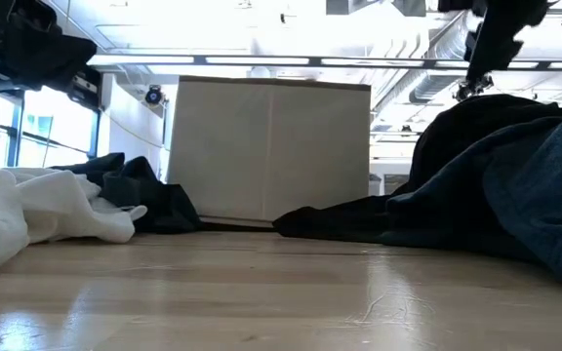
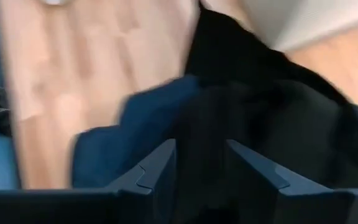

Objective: Sort clothes
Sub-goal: Put the black shirt into the laundry organizer, then put the dark blue shorts into the laundry organizer

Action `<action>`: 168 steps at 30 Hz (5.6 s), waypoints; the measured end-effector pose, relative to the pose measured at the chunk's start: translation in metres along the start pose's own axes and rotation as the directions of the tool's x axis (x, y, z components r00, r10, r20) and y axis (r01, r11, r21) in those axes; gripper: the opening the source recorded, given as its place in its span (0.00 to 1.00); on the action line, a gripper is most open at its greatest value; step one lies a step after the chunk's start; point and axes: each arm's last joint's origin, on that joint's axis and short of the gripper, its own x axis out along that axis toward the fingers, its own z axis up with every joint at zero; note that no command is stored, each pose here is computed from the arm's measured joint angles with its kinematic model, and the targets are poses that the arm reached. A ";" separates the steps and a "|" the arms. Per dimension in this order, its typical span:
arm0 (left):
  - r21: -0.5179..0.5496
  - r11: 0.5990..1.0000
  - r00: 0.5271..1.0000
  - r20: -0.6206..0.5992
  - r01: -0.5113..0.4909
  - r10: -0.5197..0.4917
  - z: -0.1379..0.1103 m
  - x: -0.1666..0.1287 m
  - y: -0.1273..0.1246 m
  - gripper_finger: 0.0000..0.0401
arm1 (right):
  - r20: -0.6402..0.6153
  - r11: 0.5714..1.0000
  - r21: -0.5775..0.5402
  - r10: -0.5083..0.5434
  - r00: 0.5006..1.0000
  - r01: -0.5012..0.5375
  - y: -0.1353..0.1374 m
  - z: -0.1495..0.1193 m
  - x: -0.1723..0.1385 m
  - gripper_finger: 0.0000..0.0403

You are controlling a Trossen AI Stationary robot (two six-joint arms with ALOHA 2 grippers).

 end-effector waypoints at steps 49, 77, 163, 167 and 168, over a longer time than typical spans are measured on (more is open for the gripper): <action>-0.027 1.000 1.000 0.001 -0.016 0.016 0.000 0.000 0.000 0.02 | 0.958 0.901 -0.080 -0.050 0.284 0.426 0.025 0.196 -0.183 0.10; -0.041 0.999 1.000 0.001 -0.016 0.016 0.000 0.000 0.000 0.02 | 0.482 0.927 -0.160 -0.225 0.847 0.338 -0.054 0.217 -0.063 0.28; -0.053 0.998 1.000 0.001 -0.017 0.017 0.000 0.000 0.000 0.02 | 0.744 0.828 -0.100 -0.307 0.594 0.552 -0.054 0.220 -0.056 0.02; -0.053 0.998 1.000 0.000 -0.016 0.016 0.000 0.000 0.000 0.02 | 0.704 0.882 -0.073 -0.285 0.650 0.465 -0.074 0.216 -0.044 0.10; -0.053 0.998 1.000 0.000 -0.017 0.017 0.000 0.000 0.000 0.02 | 0.703 0.896 -0.070 -0.267 0.659 0.439 -0.076 0.216 -0.044 0.13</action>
